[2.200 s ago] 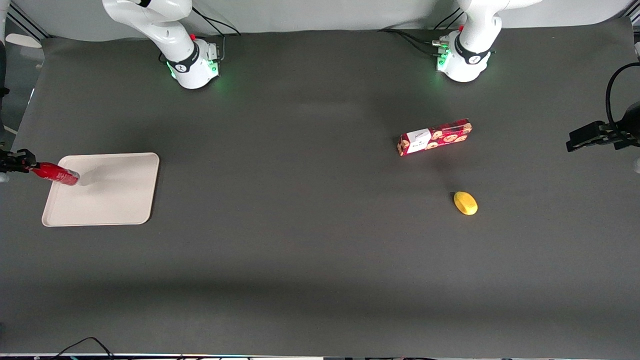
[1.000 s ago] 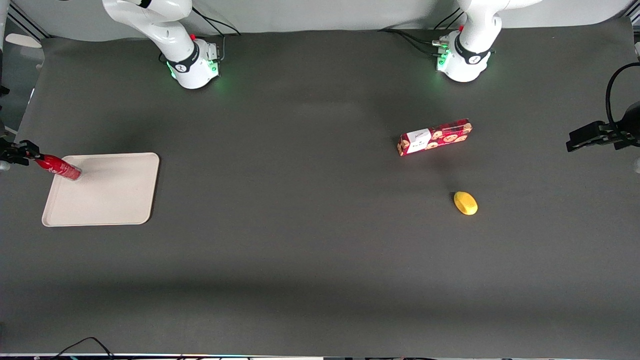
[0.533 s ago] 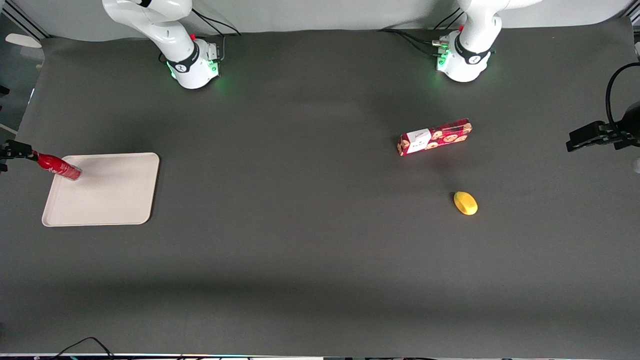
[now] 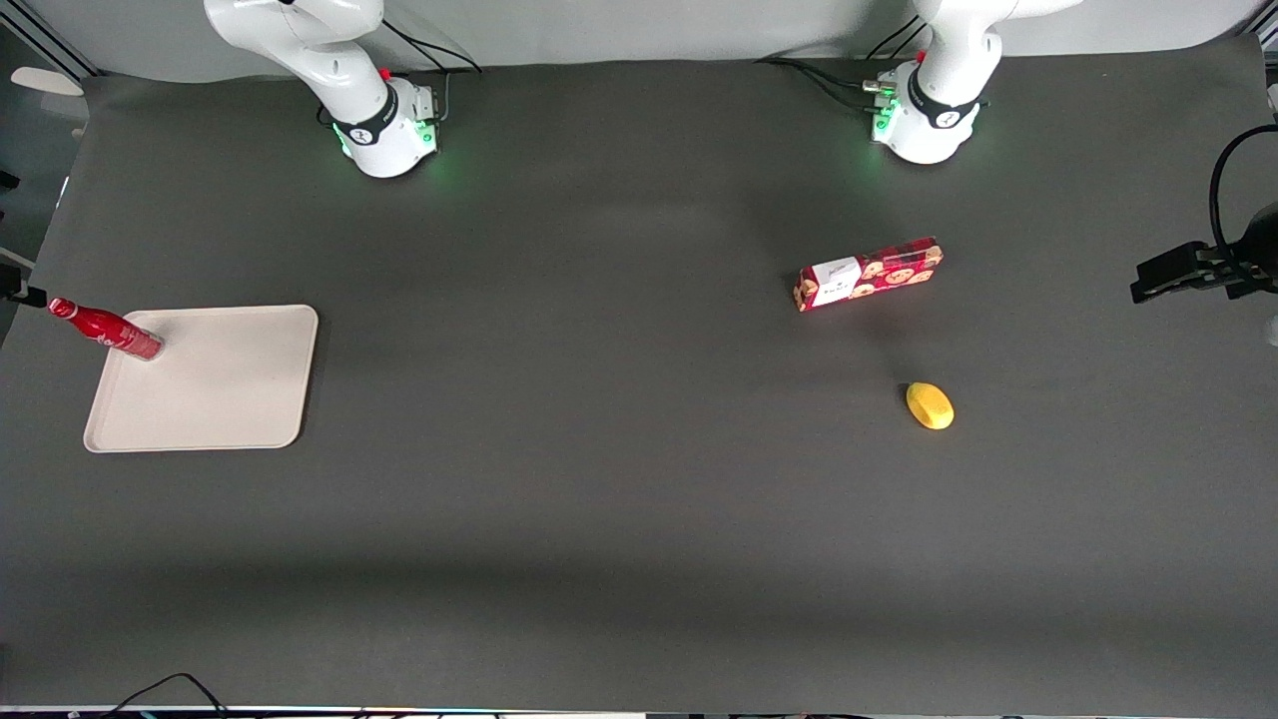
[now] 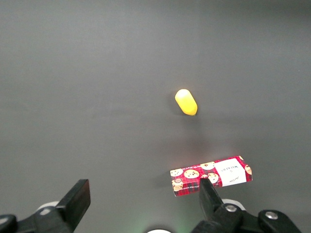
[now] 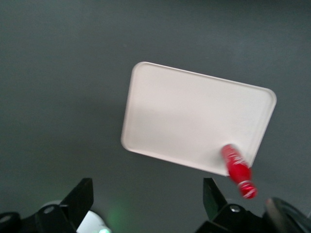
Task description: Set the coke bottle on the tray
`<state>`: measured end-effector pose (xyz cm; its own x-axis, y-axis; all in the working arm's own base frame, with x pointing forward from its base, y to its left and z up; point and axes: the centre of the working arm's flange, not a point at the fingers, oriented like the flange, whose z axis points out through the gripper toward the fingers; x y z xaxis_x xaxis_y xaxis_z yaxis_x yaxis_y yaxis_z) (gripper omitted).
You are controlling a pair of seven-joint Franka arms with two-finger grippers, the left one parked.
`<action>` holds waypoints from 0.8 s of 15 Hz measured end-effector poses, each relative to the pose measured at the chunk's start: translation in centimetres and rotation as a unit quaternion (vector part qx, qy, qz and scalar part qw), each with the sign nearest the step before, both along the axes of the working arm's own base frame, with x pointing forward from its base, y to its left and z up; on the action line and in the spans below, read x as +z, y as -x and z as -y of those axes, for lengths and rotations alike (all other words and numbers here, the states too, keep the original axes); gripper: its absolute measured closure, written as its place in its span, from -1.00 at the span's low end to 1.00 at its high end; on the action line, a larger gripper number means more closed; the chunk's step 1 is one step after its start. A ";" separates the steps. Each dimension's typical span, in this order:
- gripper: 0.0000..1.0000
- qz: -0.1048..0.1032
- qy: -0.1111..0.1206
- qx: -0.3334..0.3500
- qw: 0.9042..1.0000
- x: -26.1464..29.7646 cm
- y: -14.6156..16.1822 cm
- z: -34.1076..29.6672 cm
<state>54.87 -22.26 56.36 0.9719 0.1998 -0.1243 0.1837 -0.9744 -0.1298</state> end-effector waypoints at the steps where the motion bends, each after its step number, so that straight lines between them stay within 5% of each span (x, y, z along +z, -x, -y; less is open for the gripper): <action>1: -1.00 -0.003 0.003 -0.018 1.000 2.0 -0.1 -2.8; 7: -1.00 -0.022 0.054 -0.110 0.992 5.6 0.8 -18.7; 12: -1.00 0.006 0.072 -0.125 0.989 0.3 2.6 -22.1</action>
<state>52.31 -0.17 56.70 0.9904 -0.0667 -0.1214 -0.0654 -0.9978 0.0148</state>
